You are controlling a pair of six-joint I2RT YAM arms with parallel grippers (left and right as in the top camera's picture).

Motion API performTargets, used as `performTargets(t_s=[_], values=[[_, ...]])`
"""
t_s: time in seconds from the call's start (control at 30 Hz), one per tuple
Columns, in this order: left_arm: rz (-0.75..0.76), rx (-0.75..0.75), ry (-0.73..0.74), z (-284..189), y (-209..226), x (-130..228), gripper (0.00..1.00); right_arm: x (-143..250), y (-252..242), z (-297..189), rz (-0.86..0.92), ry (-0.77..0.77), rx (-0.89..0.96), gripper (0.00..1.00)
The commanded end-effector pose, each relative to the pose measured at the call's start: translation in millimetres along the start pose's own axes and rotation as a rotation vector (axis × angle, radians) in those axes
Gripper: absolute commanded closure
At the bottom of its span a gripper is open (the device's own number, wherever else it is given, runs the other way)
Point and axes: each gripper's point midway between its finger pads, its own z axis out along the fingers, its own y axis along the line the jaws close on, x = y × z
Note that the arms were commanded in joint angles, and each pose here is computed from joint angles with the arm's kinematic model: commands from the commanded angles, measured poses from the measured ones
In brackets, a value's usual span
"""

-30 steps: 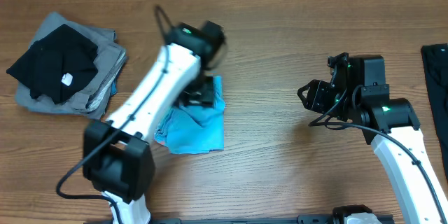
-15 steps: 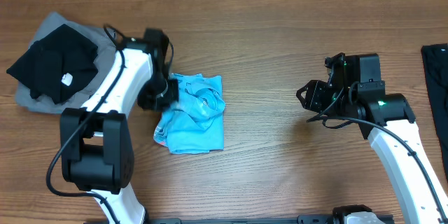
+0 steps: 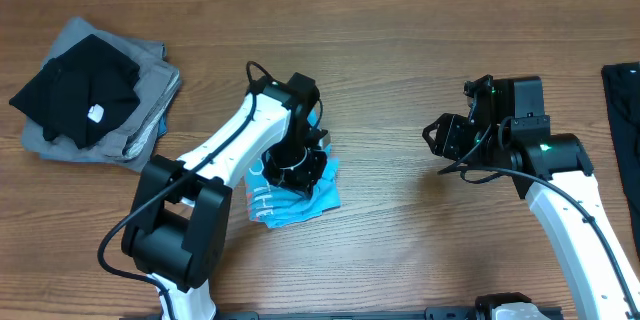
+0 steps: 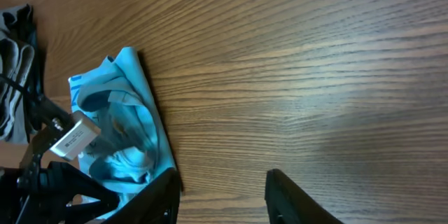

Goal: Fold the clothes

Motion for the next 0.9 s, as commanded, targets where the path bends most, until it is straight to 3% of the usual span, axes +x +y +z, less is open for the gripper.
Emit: performTargets(t_s=[0.0, 0.17, 0.3, 0.4, 0.6, 0.73, 0.87], values=[[0.014, 0.006, -0.101, -30, 0, -18, 0.96, -5, 1, -1, -0.008, -0.021, 0.001, 0.56], [-0.062, -0.062, -0.178, -69, 25, -33, 0.96, -7, 14, 6, -0.033, -0.019, -0.070, 0.54], [-0.142, -0.132, -0.257, -87, 56, -47, 0.88, 0, 19, 24, -0.067, 0.025, -0.081, 0.52], [-0.160, -0.148, -0.258, -83, 68, -48, 0.96, 8, 17, 40, -0.067, 0.077, -0.070, 0.55], [-0.176, -0.251, -0.258, -54, 98, -48, 0.96, 19, 6, 58, -0.039, 0.153, -0.040, 0.65], [-0.126, -0.168, -0.368, -36, 92, -76, 0.96, 19, 8, 58, -0.040, 0.153, -0.050, 0.65], [-0.025, 0.019, -0.532, -47, 59, -116, 0.96, 23, 15, 57, -0.035, 0.175, -0.091, 0.65]])
